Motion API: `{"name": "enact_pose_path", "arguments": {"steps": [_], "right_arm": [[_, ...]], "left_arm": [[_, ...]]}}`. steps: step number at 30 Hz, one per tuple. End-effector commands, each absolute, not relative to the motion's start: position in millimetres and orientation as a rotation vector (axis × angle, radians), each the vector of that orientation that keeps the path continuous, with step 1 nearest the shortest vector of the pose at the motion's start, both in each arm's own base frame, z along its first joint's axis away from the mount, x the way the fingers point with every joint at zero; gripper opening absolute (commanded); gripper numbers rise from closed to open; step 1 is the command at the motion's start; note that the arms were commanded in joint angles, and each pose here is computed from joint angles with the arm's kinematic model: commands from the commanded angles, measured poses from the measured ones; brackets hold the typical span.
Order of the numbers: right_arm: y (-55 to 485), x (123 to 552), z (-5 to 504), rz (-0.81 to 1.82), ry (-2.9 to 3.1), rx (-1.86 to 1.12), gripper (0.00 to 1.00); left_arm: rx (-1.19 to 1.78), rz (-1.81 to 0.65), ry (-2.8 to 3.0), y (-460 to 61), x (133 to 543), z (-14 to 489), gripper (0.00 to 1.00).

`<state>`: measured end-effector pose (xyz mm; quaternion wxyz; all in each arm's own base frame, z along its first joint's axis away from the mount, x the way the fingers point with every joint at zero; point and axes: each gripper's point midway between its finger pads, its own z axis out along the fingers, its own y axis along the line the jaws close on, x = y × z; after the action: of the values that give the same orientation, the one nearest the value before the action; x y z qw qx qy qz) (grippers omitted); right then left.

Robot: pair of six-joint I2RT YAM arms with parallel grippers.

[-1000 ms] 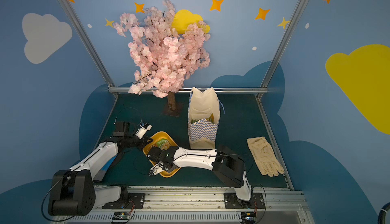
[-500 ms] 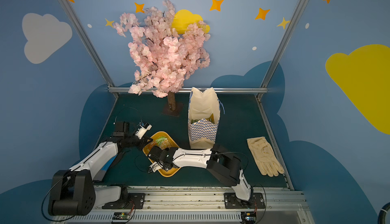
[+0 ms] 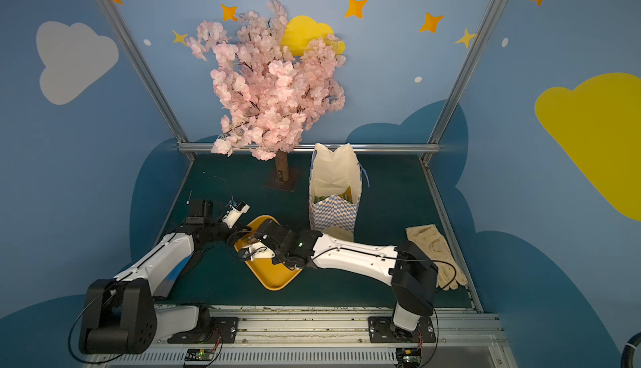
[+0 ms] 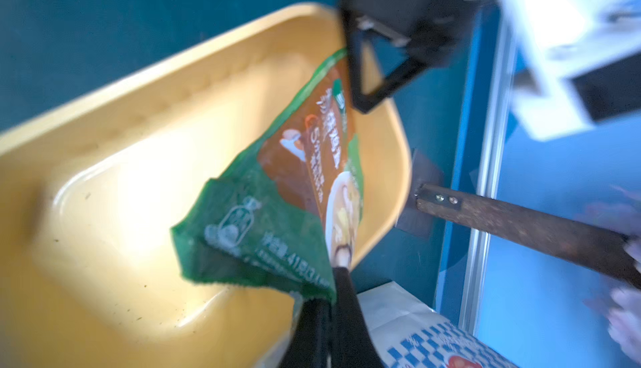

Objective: Place the condiment packets inside the bag
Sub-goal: Pick up the condiment packet from the storage box.

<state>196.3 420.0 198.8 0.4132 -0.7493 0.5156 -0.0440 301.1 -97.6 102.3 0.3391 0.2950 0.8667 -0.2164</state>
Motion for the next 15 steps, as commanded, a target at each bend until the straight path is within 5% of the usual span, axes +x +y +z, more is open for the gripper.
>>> {"name": "enact_pose_path", "arguments": {"steps": [1,15], "right_arm": [[410.9,184.7,240.0,0.063,1.346,-1.741,0.0],[327.6,191.2,399.5,0.41,1.502,-1.063,0.0]], "left_arm": [[0.768,-0.583,2.261,-99.8,300.1,101.5,0.03],[0.842,-0.536,2.244,-103.9,306.2,107.5,0.03]]}}
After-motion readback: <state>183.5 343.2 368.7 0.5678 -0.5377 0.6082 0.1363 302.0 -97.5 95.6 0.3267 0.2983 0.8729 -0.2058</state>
